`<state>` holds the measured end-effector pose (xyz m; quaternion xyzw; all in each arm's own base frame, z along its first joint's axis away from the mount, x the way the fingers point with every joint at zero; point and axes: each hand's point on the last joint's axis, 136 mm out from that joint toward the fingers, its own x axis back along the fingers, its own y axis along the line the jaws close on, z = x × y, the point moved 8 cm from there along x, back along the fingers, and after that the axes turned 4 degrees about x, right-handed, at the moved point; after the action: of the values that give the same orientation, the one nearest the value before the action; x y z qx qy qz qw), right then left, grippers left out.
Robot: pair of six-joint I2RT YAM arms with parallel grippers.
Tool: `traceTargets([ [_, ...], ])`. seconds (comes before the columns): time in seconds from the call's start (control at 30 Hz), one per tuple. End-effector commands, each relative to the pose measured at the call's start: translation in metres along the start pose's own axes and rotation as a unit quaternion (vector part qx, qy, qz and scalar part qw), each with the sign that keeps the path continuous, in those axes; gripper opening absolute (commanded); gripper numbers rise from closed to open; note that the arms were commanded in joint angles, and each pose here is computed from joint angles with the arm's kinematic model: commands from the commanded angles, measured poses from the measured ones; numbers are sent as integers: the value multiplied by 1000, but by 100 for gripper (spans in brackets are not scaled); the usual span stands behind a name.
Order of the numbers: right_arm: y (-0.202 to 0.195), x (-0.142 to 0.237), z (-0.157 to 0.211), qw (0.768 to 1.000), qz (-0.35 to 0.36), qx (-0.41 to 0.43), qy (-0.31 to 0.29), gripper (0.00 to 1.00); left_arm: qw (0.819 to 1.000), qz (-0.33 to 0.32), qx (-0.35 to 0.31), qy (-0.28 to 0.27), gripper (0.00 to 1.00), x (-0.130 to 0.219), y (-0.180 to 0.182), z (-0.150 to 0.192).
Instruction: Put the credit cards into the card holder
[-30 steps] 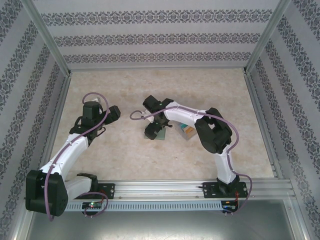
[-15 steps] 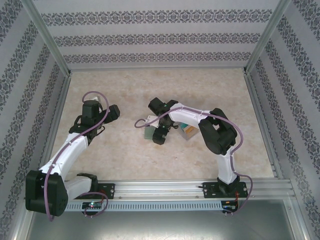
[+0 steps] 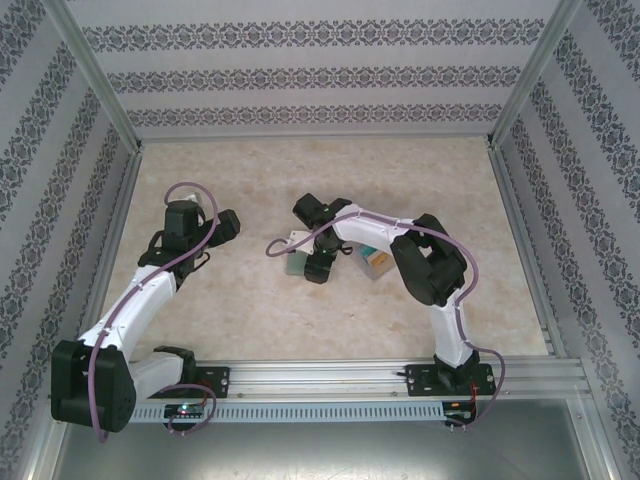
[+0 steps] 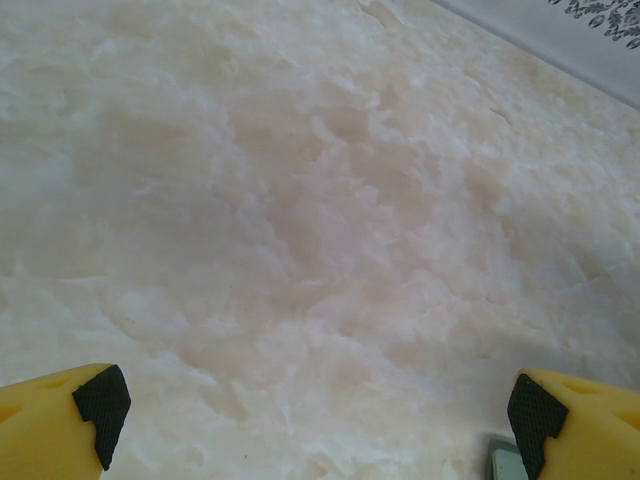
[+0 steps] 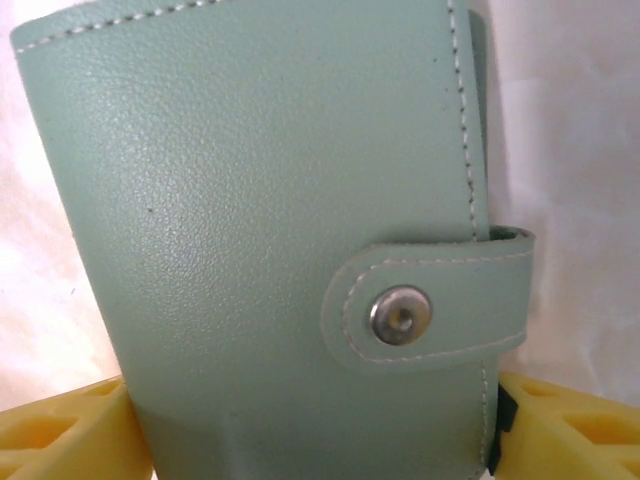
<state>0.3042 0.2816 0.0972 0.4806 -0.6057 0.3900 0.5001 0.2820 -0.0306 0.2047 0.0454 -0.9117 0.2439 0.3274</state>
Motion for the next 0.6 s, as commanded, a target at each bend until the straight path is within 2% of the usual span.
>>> traceTargets([
  [0.0,-12,2,-5,999,-8,-49,-21,73,1000,22,8,11,99,-1,-6,3],
  [0.13,-23,7,-7,991,-5,-121,-51,71,998,47,32,21,99,-7,-9,8],
  [0.33,-22,25,-18,963,-61,-207,-159,70,991,93,80,44,100,-14,-20,8],
  [0.43,-30,32,-23,941,-76,-256,-208,70,986,108,110,70,100,-21,-26,8],
  [0.57,-38,32,-31,896,-103,-331,-278,70,975,124,155,96,100,-38,-27,17],
])
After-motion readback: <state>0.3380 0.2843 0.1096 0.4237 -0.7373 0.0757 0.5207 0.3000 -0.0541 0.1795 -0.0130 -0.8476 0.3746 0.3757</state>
